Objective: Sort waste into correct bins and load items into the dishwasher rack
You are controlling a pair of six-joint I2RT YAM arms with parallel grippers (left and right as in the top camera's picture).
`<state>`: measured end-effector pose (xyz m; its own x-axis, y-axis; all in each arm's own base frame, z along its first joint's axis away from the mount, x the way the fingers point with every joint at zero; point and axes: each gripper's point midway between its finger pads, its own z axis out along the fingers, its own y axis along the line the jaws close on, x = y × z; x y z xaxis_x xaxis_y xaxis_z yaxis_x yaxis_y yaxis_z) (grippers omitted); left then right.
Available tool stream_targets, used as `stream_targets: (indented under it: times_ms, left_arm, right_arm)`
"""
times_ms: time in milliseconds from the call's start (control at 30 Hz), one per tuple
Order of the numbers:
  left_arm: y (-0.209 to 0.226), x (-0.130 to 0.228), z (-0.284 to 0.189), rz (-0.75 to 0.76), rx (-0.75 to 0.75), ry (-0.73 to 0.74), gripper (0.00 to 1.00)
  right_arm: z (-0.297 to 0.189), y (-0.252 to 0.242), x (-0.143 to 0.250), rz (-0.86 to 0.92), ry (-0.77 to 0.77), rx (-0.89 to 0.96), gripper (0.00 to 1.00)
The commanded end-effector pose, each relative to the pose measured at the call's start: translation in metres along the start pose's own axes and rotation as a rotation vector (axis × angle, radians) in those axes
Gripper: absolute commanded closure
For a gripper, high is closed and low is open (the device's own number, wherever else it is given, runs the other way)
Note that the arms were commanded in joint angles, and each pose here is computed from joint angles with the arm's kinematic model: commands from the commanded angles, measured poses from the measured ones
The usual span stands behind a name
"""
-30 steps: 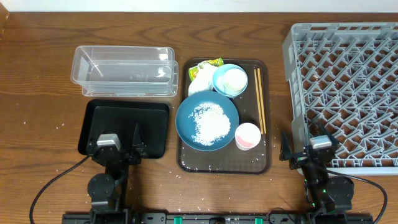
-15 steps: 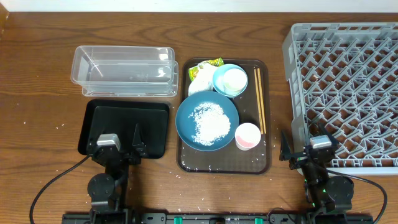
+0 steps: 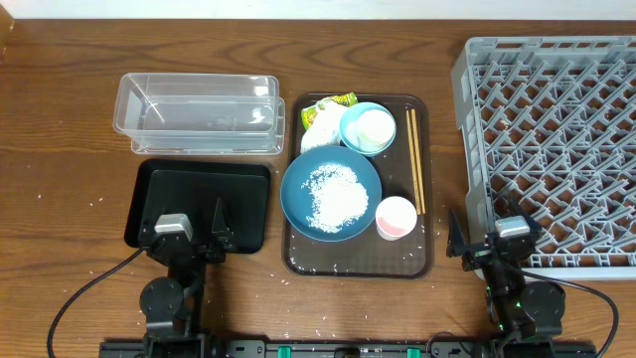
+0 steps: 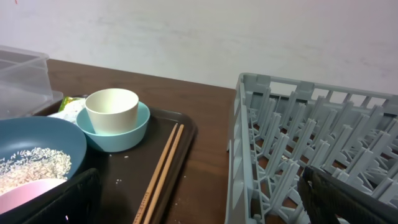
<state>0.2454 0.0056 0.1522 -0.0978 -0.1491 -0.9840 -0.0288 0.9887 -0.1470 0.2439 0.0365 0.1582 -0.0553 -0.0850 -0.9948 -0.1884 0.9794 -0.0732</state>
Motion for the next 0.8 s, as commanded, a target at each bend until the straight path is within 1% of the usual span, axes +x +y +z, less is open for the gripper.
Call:
stream_targets:
  times_ms: [0, 500, 700, 767]
  left_arm:
    - [-0.0049, 0.0146, 0.0, -0.006, 0.031, 0.051, 0.02]
    - [-0.0051, 0.0139, 0.0, -0.007, 0.032, 0.048, 0.02]
    - [-0.0069, 0.0141, 0.0, -0.011, 0.042, 0.05, 0.02]
    - [-0.0112, 0.0127, -0.0002, -0.011, 0.067, 0.045, 0.02]
  right_arm:
    - [0.0002, 0.0015, 0.0016, -0.009, 0.006, -0.005, 0.01]
    - [0.0002, 0.0015, 0.0016, -0.009, 0.006, -0.005, 0.01]
    - [0.0002, 0.0014, 0.0016, -0.009, 0.005, -0.005, 0.01]
    - [0.0002, 0.0014, 0.0016, -0.009, 0.005, -0.005, 0.01]
